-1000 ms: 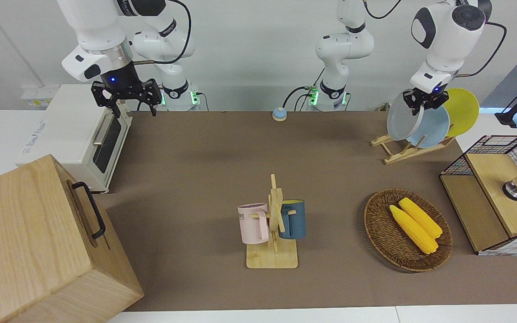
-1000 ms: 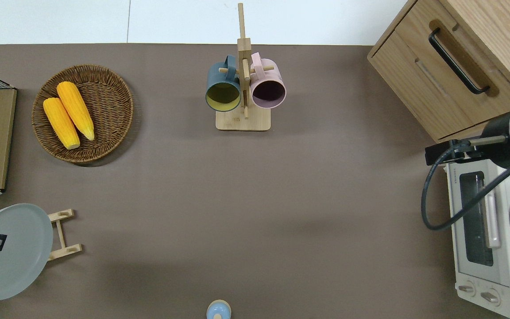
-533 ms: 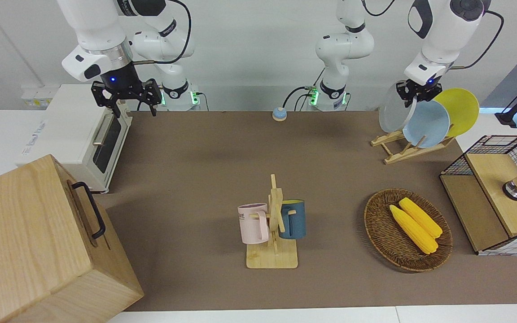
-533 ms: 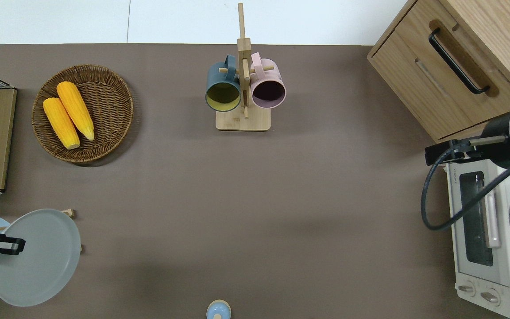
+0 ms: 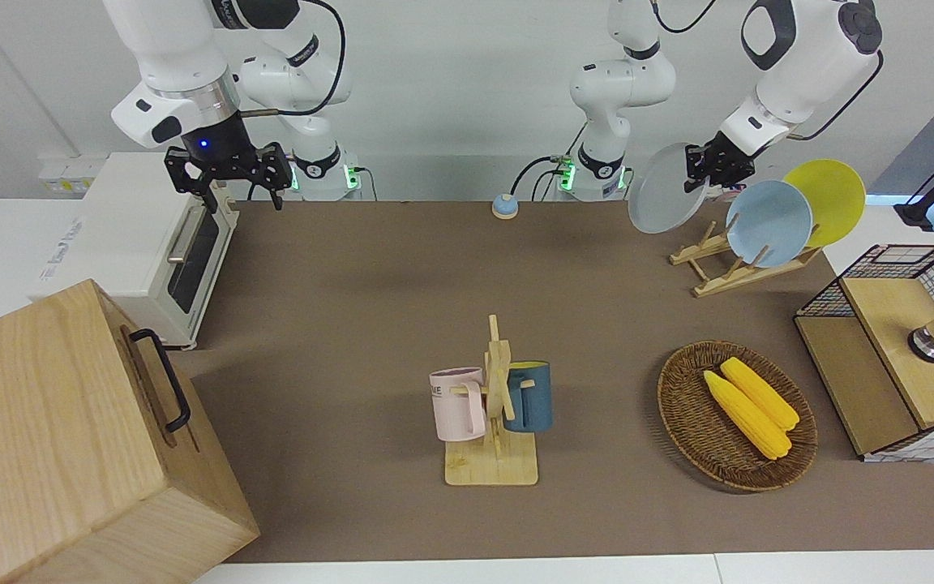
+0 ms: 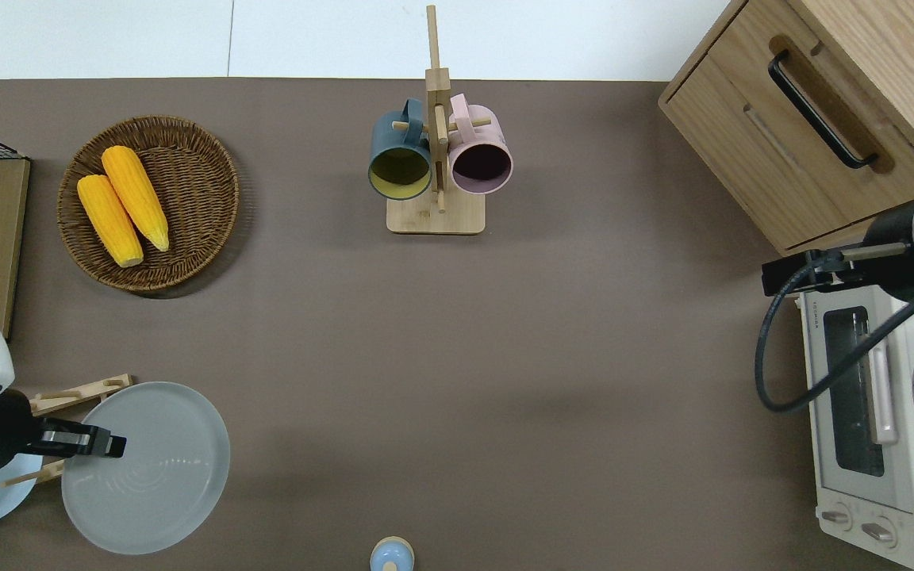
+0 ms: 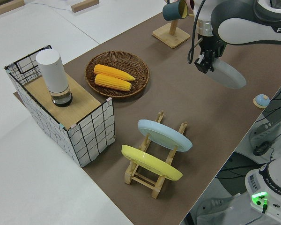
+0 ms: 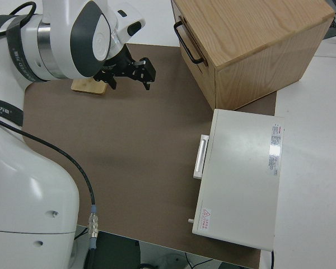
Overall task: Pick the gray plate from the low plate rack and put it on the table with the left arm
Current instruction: 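Lift the gray plate out of the rack with the left gripper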
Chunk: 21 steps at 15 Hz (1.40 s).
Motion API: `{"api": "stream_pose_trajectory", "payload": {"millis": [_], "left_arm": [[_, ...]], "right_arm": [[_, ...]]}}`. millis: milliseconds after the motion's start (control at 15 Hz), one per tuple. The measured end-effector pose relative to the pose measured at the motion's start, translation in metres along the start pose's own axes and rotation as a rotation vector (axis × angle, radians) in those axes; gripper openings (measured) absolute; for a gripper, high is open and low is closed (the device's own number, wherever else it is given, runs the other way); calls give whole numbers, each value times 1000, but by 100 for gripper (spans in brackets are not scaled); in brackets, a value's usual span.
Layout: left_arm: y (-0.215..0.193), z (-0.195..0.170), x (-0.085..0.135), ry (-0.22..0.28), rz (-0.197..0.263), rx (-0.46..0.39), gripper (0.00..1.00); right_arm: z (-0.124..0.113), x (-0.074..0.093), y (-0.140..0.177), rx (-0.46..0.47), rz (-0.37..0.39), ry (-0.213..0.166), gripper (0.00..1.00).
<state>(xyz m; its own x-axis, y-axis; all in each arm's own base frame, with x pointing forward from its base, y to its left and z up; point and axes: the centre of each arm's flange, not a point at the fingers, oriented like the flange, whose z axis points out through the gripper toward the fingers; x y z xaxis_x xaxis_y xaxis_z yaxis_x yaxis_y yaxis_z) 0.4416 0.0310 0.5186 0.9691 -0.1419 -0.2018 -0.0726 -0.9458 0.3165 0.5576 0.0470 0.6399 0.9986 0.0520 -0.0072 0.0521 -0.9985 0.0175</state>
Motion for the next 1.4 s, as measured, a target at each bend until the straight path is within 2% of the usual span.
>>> {"api": "stream_pose_trajectory", "payload": {"millis": [200, 400, 600, 800, 1067, 1400], "left_arm": [[-4, 22, 8, -19, -19, -68, 8], [-14, 43, 13, -1, -43, -113, 8], [-33, 66, 10, 15, -47, -157, 8], [-56, 83, 4, 44, -46, -213, 8], [-91, 121, -11, 113, -42, -293, 8], [-90, 141, -11, 135, -43, -282, 8]], "right_arm": [[0, 0, 0, 0, 0, 0, 99], [0, 0, 0, 0, 0, 0, 99], [0, 0, 0, 0, 0, 0, 99], [0, 0, 0, 0, 0, 0, 99], [0, 0, 0, 0, 0, 0, 99], [0, 0, 0, 0, 0, 0, 99]]}}
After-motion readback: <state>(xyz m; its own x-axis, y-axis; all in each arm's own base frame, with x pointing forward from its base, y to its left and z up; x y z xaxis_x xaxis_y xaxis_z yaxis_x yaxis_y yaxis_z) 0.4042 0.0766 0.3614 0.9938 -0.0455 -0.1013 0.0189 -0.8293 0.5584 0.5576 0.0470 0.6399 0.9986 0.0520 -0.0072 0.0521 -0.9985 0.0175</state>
